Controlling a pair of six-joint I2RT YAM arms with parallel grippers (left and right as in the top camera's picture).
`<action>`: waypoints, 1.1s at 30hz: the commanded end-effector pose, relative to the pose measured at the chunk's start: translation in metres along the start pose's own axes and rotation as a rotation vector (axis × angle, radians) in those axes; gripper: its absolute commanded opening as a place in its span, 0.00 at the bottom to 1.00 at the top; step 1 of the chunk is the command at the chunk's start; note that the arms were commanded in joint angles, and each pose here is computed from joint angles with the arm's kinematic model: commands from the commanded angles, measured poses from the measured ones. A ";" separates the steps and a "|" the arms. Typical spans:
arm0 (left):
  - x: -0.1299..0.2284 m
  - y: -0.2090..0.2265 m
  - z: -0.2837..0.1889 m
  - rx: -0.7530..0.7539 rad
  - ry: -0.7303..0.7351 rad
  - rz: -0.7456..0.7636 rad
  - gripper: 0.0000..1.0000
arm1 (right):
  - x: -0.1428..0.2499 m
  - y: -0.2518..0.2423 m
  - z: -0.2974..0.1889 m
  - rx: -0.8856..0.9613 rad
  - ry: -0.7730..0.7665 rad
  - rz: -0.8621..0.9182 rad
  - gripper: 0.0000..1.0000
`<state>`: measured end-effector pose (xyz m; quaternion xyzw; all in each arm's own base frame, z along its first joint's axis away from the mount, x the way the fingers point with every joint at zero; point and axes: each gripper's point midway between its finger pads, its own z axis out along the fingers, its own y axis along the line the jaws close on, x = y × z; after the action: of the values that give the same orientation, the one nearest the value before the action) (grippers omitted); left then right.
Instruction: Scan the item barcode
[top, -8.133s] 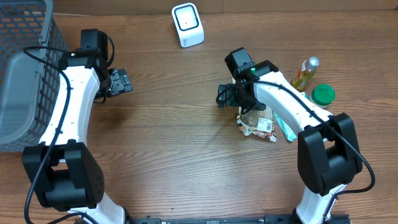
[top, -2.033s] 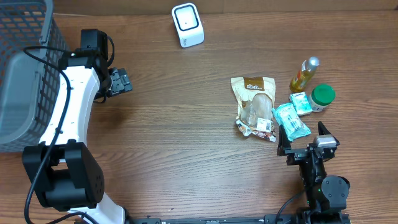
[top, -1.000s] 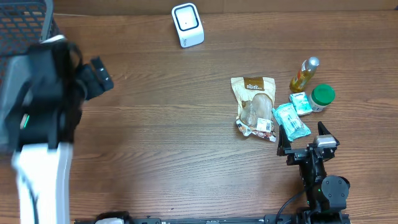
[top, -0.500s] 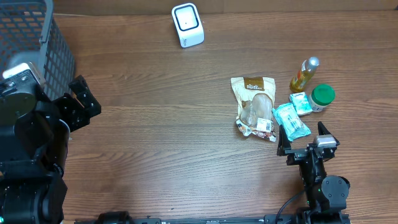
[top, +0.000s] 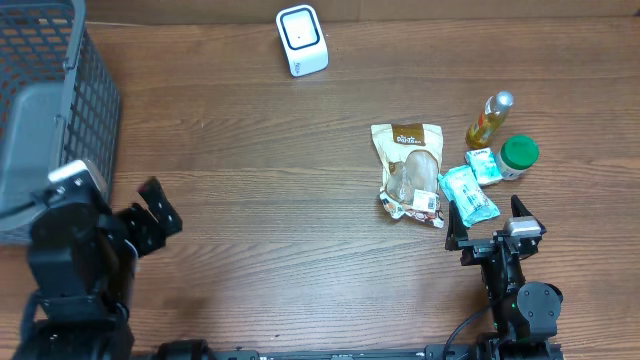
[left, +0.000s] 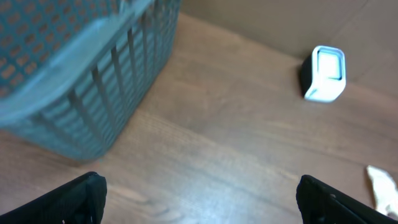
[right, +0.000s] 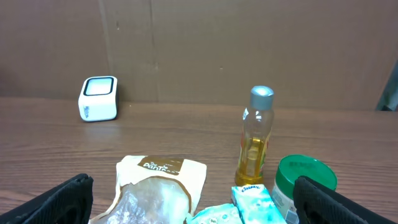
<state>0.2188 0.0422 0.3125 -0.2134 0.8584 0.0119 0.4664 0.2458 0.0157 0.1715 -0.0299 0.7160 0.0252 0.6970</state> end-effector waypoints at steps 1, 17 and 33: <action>0.024 0.010 0.002 -0.016 0.009 0.009 1.00 | 0.001 -0.001 0.000 0.006 -0.005 0.010 1.00; 0.108 0.031 0.043 0.017 -0.064 -0.018 1.00 | 0.001 -0.001 0.000 0.006 -0.005 0.010 1.00; 0.002 -0.002 -0.027 0.340 -0.823 -0.146 1.00 | 0.001 -0.001 0.000 0.006 -0.005 0.010 1.00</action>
<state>0.1985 0.0363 0.3207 -0.1780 0.5890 -0.0673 0.7854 0.2458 0.0157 0.1716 -0.0301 0.7158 0.0248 0.6973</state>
